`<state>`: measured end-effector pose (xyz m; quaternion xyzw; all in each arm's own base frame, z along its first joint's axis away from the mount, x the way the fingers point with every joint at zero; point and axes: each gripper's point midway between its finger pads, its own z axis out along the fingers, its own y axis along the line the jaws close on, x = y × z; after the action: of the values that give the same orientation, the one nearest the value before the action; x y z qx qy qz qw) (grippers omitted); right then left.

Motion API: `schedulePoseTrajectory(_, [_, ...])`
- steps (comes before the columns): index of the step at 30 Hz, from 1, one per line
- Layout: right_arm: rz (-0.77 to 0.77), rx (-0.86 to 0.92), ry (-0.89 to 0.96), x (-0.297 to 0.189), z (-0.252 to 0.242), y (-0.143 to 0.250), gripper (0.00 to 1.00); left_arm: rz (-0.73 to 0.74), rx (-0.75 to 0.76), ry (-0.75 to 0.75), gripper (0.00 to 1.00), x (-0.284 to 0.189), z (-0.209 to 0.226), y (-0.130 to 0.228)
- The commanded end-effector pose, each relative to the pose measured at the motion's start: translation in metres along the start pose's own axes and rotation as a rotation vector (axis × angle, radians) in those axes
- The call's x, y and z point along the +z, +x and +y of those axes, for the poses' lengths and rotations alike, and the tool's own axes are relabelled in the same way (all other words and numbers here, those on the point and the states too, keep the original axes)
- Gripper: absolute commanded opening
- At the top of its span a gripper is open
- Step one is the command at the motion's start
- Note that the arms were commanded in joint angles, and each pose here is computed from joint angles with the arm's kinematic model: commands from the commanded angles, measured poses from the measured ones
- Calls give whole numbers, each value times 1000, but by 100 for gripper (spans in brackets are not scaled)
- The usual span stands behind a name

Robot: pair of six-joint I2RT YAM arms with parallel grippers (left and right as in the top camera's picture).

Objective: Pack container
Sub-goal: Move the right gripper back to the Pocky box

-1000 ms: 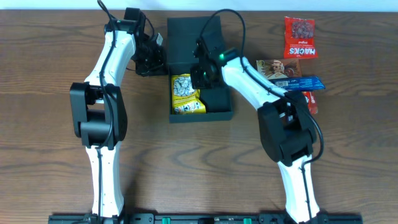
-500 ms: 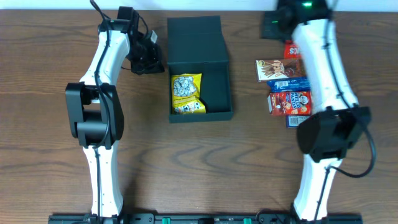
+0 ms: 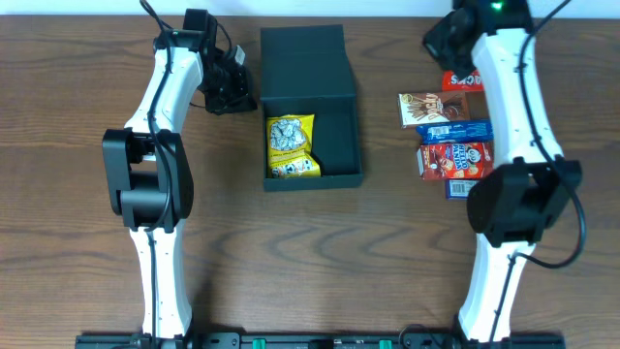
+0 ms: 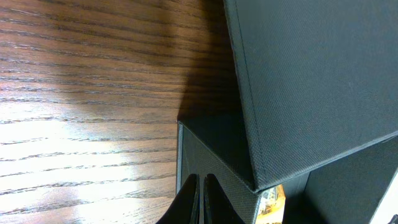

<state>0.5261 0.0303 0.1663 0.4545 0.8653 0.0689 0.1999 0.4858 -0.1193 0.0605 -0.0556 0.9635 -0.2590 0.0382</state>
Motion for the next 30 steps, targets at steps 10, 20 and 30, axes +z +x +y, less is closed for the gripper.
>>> schedulePoseTrajectory(10, [303, 373, 177, 91, -24, 72, 34, -11, -27, 7, 6, -6, 3, -2])
schedulePoseTrajectory(20, [277, 295, 208, 97, -35, 68, 99, -34, -68, 6, 6, -17, 22, -10])
schedulePoseTrajectory(30, [256, 325, 231, 108, -37, 69, 99, -40, -72, 6, 6, -19, 25, -11])
